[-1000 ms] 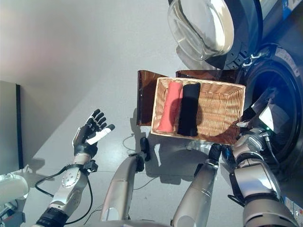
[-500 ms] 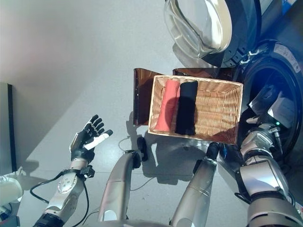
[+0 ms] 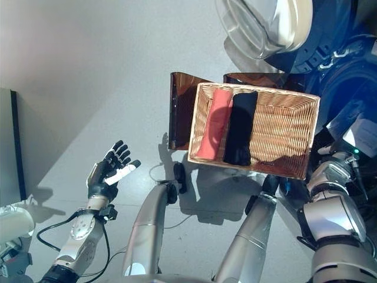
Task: Pick up the clothes and place them into the washing machine
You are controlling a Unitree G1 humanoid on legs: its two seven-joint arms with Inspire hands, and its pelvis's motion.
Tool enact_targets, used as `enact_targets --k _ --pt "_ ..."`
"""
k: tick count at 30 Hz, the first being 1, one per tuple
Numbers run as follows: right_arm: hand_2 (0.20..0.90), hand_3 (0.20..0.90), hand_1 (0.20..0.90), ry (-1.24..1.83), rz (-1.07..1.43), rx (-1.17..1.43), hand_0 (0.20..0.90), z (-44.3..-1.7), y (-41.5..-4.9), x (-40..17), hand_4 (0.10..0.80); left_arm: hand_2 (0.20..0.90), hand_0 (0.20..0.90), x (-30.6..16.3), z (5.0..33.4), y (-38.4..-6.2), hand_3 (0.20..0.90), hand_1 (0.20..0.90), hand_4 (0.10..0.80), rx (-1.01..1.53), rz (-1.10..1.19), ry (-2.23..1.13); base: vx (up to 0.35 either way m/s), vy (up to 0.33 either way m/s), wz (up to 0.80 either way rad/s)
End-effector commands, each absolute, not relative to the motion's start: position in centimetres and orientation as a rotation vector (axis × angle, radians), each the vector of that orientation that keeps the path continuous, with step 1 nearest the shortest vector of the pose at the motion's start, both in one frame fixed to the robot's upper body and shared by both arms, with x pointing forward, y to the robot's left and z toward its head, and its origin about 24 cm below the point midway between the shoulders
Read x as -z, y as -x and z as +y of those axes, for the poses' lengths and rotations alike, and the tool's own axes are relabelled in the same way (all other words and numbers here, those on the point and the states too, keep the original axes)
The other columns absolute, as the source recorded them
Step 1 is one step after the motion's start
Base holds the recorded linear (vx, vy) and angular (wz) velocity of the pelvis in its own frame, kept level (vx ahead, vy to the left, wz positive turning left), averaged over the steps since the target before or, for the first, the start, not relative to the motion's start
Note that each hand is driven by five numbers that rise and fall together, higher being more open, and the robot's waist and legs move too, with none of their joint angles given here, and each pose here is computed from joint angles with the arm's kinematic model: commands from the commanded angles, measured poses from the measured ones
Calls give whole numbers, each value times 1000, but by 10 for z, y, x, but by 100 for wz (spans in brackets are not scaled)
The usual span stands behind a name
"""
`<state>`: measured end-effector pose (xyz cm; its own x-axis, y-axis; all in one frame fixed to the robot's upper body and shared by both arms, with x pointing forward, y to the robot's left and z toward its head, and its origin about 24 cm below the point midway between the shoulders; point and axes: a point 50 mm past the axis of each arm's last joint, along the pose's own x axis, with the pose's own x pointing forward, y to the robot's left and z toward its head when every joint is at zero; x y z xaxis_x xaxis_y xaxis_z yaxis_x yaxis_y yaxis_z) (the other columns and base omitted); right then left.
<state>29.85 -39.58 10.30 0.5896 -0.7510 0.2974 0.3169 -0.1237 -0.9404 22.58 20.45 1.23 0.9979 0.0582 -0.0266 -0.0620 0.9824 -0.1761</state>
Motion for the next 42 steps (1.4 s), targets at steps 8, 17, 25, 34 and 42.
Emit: enact_targets --k 8,17,25,34,42 --pt "200 200 200 1476 385 1094 200 -426 -283 -139 300 900 900 -51 232 -219 900 900 800 -125 -180 142 0 0 0" --pt "200 200 200 1234 384 1188 200 -427 -281 -137 300 900 900 -52 235 -219 900 900 800 -136 -185 120 -1 -1 0" --pt "200 200 200 -182 86 1417 200 -417 -291 -129 300 900 900 -45 246 -216 900 900 800 -201 -130 100 5 -16 0" --pt "200 200 200 -945 -189 1450 200 -406 -297 -125 300 900 900 -32 244 -210 900 900 800 -234 -60 159 0 0 0" --pt "200 200 200 -1174 -365 1559 200 -428 -278 -144 300 900 900 -25 238 -209 900 900 800 -225 -20 196 0 0 0"
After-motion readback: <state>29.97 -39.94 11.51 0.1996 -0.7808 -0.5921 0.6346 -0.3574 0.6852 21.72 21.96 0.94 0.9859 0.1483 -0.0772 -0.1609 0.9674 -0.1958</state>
